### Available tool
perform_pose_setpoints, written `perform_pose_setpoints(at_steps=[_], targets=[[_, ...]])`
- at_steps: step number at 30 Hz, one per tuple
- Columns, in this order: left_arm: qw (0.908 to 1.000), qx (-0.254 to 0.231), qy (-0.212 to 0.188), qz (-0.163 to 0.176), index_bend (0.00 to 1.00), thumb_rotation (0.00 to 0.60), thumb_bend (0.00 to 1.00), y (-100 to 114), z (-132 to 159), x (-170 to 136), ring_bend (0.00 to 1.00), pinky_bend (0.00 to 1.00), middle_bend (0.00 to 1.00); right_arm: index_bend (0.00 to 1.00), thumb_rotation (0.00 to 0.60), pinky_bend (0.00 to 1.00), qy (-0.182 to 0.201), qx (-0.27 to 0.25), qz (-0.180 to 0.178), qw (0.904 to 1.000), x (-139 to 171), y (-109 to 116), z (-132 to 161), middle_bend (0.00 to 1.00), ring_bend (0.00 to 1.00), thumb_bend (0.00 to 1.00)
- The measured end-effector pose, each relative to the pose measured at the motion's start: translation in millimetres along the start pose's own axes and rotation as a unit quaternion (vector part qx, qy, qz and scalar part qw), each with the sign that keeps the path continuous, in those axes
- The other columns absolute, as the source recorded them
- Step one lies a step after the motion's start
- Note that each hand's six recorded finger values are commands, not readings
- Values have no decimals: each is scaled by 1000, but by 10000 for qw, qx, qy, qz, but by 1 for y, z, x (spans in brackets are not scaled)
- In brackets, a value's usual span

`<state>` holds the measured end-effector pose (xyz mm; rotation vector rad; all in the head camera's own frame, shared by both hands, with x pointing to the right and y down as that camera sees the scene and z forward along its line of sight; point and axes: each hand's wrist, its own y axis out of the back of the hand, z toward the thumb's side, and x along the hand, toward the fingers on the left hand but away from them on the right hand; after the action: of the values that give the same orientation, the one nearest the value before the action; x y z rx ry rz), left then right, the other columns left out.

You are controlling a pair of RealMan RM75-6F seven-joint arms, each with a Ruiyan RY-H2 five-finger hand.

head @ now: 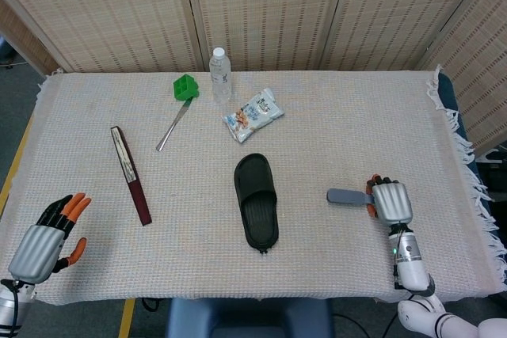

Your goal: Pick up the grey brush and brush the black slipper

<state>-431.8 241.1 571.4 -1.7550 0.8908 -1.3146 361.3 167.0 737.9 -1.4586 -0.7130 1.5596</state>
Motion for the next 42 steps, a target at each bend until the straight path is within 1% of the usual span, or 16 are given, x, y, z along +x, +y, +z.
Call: perform_pose_setpoints(at_steps=[6, 8, 9, 11, 13, 14, 17, 19, 21, 23, 29, 30, 33, 34, 38, 42], targets=[[10000, -31, -46, -36, 0, 600, 496, 0, 1, -1, 0, 107, 0, 610, 600, 657, -41, 131, -95, 9999, -3, 2, 6, 419, 484, 189], [10000, -38, -62, -57, 0, 600, 519, 0, 1, -2, 0, 107, 0, 616, 600, 657, -27, 203, -79, 9998, -4, 1, 7, 424, 485, 207], [9999, -44, -70, -67, 0, 600, 551, 0, 1, -2, 0, 107, 0, 620, 600, 657, -17, 238, -66, 9997, -5, 1, 8, 428, 487, 225], [9999, -64, -97, -89, 0, 600, 610, -1, 2, -3, 0, 107, 0, 631, 600, 660, 11, 325, -31, 9995, -6, 0, 11, 437, 494, 290], [9998, -91, -118, -101, 0, 600, 665, -1, 3, -3, 0, 107, 0, 643, 600, 680, 47, 413, 22, 9991, -8, -2, 13, 448, 506, 392], [9998, -101, -126, -106, 0, 600, 690, -1, 3, -3, 0, 107, 0, 658, 600, 694, 64, 438, 57, 9990, -8, -3, 14, 460, 517, 455], [9998, -123, -139, -117, 0, 600, 735, 0, 3, -3, 0, 106, 0, 729, 600, 759, 117, 559, 178, 9982, -10, -7, 16, 515, 579, 585], [9997, -133, -141, -119, 0, 600, 765, 0, 3, -3, 0, 107, 0, 768, 600, 810, 149, 653, 266, 9974, -11, -9, 17, 556, 629, 603], [9997, -140, -142, -119, 0, 600, 797, 0, 2, -3, 0, 107, 0, 786, 600, 850, 156, 701, 323, 9969, -12, -11, 17, 579, 659, 615], [9997, -141, -141, -124, 0, 600, 829, 0, 2, -3, 0, 107, 0, 785, 600, 882, 147, 719, 357, 9967, -12, -11, 17, 589, 675, 620], [9997, -155, -163, -134, 0, 600, 922, 0, 2, -3, 0, 107, 0, 768, 600, 929, 123, 778, 381, 9962, -12, -10, 16, 609, 703, 622], [9996, -159, -165, -135, 0, 600, 939, 0, 2, -3, 0, 107, 0, 758, 600, 938, 119, 776, 413, 9961, -12, -10, 16, 611, 706, 647], [9996, -164, -182, -137, 0, 600, 972, -1, 3, -4, 0, 107, 0, 742, 600, 952, 111, 731, 536, 9958, -12, -11, 16, 619, 709, 801], [9996, -166, -184, -139, 0, 600, 981, -1, 4, -4, 0, 107, 0, 746, 600, 959, 110, 694, 577, 9959, -12, -11, 17, 626, 714, 831], [9996, -168, -181, -146, 0, 600, 1000, -1, 4, -4, 0, 107, 0, 755, 600, 967, 100, 630, 707, 9955, -13, -12, 16, 638, 722, 839], [9996, -175, -176, -154, 0, 600, 1000, -1, 2, -4, 0, 107, 0, 754, 600, 971, 91, 378, 791, 9961, -14, -11, 17, 643, 724, 840]])
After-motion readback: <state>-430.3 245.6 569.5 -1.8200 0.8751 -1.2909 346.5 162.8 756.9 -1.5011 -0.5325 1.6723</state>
